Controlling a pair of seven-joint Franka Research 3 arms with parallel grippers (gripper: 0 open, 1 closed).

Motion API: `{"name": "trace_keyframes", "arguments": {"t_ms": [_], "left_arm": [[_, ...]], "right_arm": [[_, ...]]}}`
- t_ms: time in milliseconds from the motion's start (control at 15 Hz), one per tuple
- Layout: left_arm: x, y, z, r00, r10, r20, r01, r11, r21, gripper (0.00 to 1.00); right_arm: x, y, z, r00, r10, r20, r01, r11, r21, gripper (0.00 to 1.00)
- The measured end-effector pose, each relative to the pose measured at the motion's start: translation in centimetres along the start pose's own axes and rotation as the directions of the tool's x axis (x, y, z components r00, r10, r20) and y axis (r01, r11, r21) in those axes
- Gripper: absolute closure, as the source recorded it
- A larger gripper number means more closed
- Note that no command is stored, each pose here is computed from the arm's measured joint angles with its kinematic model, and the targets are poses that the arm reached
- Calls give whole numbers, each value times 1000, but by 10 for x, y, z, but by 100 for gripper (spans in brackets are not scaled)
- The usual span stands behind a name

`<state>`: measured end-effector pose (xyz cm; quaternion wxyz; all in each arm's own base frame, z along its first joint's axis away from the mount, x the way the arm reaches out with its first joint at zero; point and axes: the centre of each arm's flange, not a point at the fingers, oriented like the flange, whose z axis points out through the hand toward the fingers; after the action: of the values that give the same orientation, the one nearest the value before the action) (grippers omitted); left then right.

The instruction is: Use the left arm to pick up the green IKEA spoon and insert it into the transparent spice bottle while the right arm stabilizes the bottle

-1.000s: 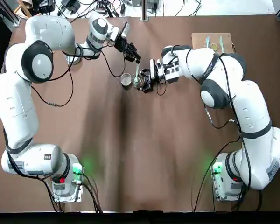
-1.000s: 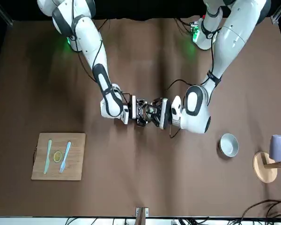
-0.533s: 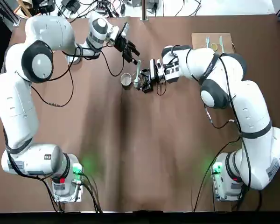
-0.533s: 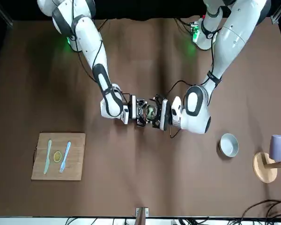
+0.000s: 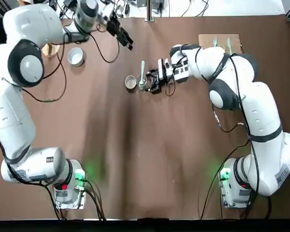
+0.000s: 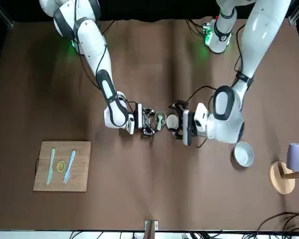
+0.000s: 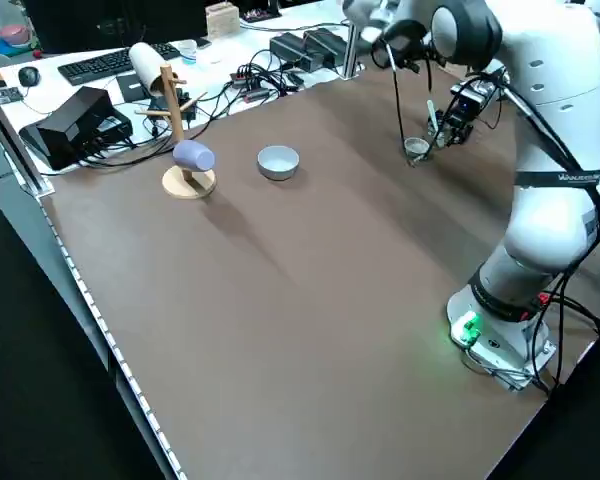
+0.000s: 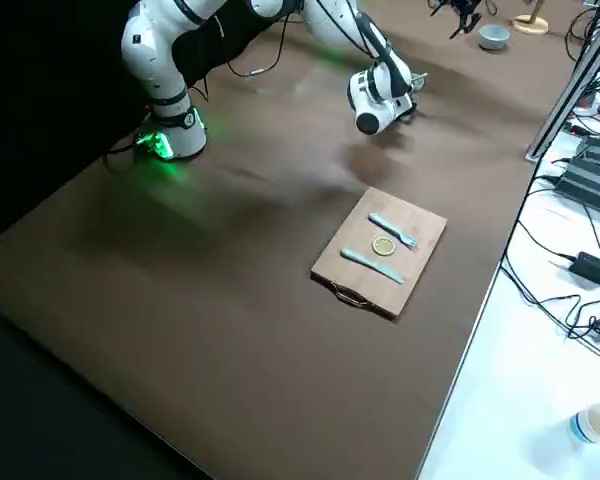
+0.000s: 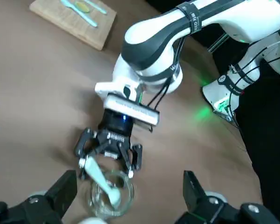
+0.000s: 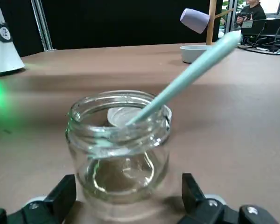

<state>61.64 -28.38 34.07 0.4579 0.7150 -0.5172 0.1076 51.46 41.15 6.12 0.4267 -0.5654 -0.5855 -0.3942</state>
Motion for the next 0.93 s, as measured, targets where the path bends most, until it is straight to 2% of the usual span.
{"name": "trace_keyframes", "arguments": {"t_ms": [200,267,533,800,933], "left_arm": [[14,22,-55,995,-76,63,72,996,52,0],[20,38,-94,986,-114,126,98,987,128,0],[24,74,-159,932,-257,254,172,934,314,0],[22,96,-187,857,-400,326,216,851,478,0],[18,97,-194,830,-437,347,208,819,535,0]], "right_arm": [[-6,8,-18,1000,-8,0,8,1000,19,0],[-12,13,-31,1000,-5,-11,5,999,36,0],[-27,26,-74,997,79,-29,-74,990,123,0],[-23,46,-121,981,182,70,-191,966,174,0],[-11,60,-151,961,245,129,-269,936,225,0]]}}
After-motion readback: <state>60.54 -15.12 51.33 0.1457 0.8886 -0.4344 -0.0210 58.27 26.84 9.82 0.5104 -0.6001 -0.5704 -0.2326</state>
